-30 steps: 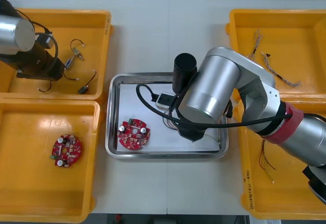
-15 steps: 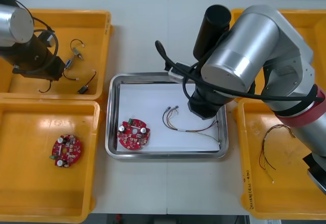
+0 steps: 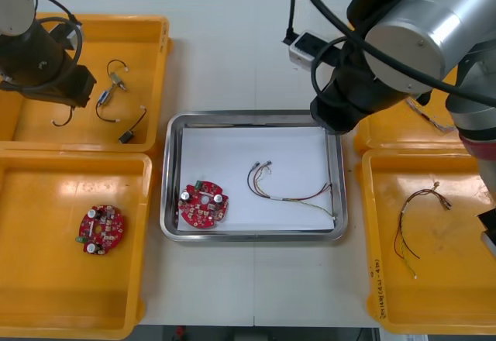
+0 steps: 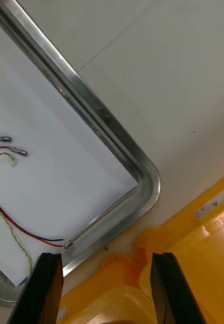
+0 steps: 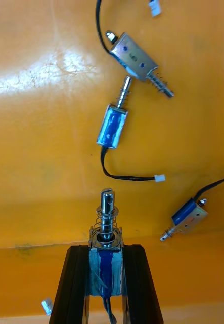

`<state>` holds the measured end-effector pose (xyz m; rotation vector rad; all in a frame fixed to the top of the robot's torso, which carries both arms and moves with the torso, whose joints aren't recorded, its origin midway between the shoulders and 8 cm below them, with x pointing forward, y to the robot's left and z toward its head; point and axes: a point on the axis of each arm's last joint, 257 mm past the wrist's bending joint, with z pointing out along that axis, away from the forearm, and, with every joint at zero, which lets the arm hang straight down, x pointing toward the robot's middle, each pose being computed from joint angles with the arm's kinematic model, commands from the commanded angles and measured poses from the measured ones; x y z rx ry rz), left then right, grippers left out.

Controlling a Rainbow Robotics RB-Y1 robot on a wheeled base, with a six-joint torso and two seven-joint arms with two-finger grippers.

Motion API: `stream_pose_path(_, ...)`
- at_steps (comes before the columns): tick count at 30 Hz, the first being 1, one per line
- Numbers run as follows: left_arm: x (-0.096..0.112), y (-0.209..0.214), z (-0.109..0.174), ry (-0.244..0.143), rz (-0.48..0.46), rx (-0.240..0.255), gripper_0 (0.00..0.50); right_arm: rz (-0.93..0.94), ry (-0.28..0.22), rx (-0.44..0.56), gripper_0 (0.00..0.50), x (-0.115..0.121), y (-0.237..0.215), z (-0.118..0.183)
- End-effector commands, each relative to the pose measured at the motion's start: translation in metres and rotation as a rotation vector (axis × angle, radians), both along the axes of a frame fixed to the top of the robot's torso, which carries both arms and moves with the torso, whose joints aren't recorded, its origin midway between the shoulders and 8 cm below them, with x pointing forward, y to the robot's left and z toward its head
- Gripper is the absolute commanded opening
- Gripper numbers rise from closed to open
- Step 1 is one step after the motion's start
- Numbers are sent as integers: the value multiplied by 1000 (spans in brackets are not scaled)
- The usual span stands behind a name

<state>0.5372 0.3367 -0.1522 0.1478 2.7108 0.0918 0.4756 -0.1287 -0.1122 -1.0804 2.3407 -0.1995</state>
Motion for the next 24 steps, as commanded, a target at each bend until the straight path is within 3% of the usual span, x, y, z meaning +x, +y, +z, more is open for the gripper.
stream_pose_path(1, 4, -9, 44, -75, -47, 42, 4, -106, -104, 51, 500, 20, -34, 52)
stream_pose_path(9, -11, -33, 59, -87, -72, 68, 4, -250, -156, 98, 500, 37, -93, 84)
stream_pose_path(13, -16, -46, 62, -92, -84, 71, 4, -309, -156, 106, 500, 41, -121, 92)
stream_pose_path(24, -14, -99, 73, -181, -122, 33, 4, -470, -131, 185, 500, 50, -197, 110)
